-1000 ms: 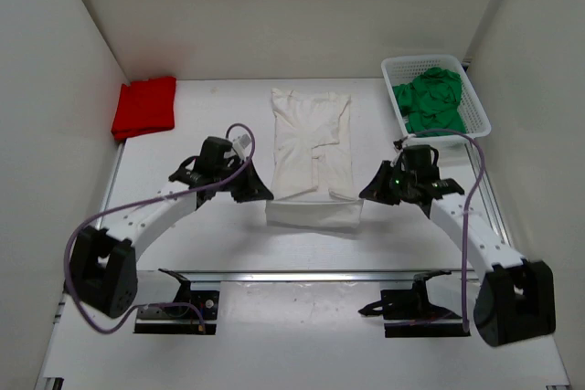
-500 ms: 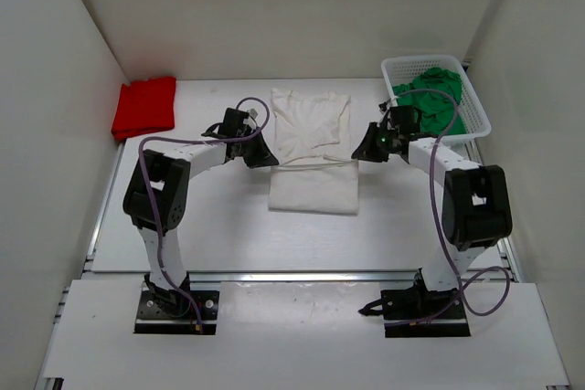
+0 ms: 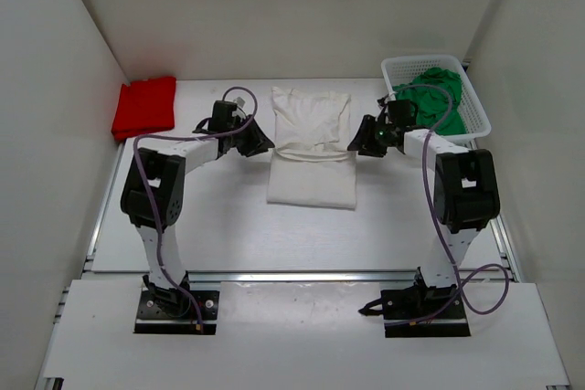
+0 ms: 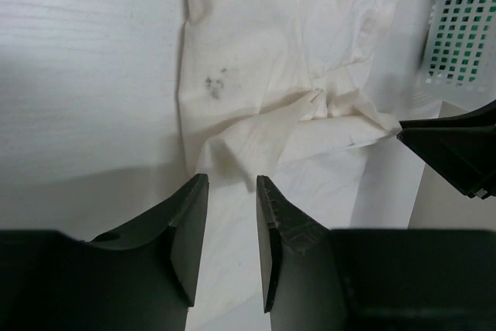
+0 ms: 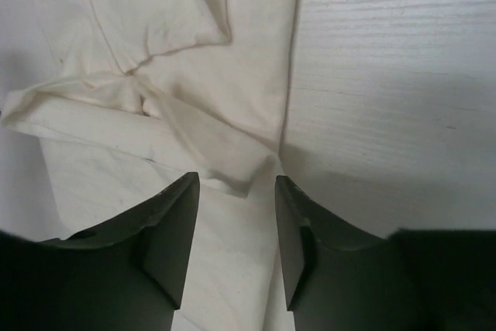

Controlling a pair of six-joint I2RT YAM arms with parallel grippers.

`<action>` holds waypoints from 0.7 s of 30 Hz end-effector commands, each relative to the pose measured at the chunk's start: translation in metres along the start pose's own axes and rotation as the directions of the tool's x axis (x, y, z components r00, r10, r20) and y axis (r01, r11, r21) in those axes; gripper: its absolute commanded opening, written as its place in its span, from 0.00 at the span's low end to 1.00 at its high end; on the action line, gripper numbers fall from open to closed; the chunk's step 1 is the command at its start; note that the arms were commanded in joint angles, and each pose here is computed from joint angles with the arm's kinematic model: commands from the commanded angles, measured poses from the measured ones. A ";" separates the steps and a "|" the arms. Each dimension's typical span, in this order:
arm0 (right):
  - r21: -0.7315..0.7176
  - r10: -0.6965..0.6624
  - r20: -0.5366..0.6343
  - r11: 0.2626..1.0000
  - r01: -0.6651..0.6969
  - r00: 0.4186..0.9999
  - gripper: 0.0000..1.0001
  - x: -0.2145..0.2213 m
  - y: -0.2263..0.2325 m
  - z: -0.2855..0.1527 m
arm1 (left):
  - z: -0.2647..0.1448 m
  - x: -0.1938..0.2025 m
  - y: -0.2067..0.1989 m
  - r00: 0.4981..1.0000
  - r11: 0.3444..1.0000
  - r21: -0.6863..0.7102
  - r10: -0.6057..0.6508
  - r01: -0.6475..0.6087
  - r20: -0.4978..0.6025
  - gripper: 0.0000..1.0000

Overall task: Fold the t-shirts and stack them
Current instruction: Fold the folded rectangular tshirt in 1/3 of the way

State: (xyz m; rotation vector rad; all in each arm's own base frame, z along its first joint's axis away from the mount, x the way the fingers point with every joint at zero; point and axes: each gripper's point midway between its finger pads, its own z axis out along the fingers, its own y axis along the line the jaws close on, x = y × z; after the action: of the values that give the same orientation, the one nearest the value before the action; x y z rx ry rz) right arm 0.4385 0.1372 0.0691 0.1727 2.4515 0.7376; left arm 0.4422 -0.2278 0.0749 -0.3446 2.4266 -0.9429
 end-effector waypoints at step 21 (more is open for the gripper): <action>-0.013 -0.180 -0.171 0.983 0.180 0.969 0.00 0.217 0.030 -0.028 | -0.053 0.201 0.052 0.980 0.999 -0.003 0.045 -0.046 -0.193 0.32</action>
State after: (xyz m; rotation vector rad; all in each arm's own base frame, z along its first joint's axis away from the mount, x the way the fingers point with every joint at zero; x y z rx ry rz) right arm 0.2825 0.2127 0.0228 -0.1070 2.5091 0.7273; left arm 0.2908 -0.2570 0.0211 -0.2273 2.4927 -1.0470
